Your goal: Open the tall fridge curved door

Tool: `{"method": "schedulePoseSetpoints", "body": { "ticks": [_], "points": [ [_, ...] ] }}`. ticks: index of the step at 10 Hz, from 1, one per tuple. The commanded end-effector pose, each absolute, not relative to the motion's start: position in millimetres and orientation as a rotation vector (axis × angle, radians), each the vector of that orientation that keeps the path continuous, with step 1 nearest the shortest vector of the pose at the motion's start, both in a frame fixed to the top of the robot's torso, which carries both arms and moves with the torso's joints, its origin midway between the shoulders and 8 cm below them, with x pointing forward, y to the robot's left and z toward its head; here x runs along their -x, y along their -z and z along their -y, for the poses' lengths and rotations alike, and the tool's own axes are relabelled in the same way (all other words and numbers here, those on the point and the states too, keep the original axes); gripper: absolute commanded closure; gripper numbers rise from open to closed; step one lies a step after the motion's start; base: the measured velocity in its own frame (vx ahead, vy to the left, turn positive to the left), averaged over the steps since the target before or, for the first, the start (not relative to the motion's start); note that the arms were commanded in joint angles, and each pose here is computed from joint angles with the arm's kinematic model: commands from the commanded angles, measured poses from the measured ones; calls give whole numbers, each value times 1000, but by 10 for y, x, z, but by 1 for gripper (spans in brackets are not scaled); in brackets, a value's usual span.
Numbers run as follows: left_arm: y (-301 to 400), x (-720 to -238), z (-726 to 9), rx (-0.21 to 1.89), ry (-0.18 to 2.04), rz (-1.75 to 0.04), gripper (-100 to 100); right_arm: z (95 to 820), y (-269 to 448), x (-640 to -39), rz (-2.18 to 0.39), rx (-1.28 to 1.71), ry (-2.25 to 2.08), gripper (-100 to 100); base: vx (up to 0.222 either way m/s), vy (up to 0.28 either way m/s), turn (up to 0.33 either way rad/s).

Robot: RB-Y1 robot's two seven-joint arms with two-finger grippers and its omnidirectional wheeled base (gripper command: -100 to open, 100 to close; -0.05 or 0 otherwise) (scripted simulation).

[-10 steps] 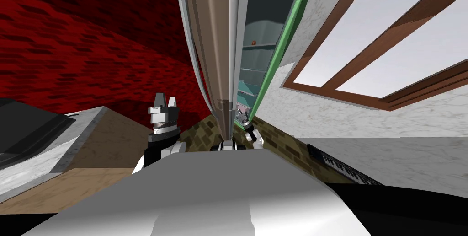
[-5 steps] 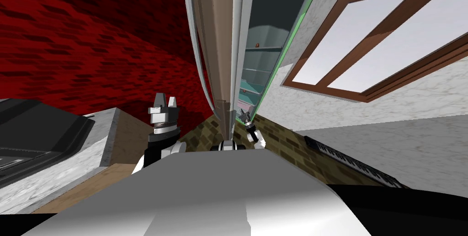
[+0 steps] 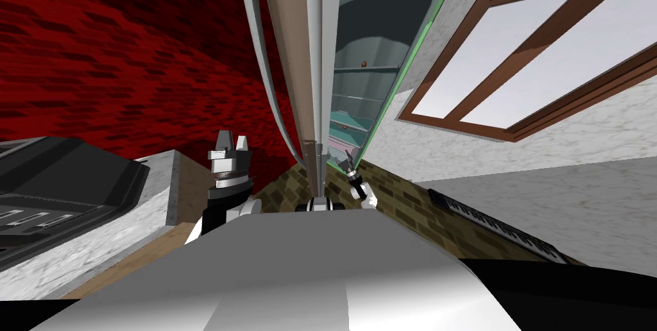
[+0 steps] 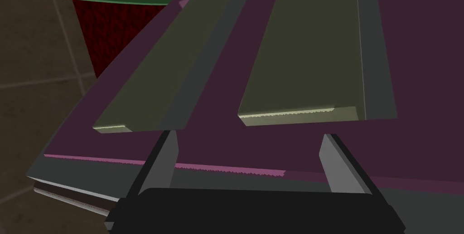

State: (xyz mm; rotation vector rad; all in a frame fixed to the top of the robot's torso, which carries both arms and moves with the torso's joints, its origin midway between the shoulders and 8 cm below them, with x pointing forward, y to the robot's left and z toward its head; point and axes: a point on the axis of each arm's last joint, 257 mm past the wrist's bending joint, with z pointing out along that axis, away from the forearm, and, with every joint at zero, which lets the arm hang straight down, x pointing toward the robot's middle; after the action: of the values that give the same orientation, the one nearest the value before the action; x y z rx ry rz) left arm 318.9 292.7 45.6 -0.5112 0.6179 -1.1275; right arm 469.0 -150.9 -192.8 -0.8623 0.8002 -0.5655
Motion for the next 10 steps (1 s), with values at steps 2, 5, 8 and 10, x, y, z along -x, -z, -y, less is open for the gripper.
{"method": "schedulePoseSetpoints", "body": {
  "ticks": [2,5,8,10],
  "points": [
    [-457,-3189,-2927,511,1128,-618,0,1682,1986,-4732,-780,909,625,-100,-31,66,20],
    [-457,-3189,-2926,511,1128,-618,0,1752,2014,-4762,-772,922,662,-100,-26,80,12],
    [-457,-3189,-2927,511,1128,-618,0,1802,2039,-4794,-768,927,696,-100,-27,58,14],
    [-457,-3189,-2927,511,1128,-618,0,1827,2056,-4814,-767,927,716,-100,-36,63,11]
  ]
}}
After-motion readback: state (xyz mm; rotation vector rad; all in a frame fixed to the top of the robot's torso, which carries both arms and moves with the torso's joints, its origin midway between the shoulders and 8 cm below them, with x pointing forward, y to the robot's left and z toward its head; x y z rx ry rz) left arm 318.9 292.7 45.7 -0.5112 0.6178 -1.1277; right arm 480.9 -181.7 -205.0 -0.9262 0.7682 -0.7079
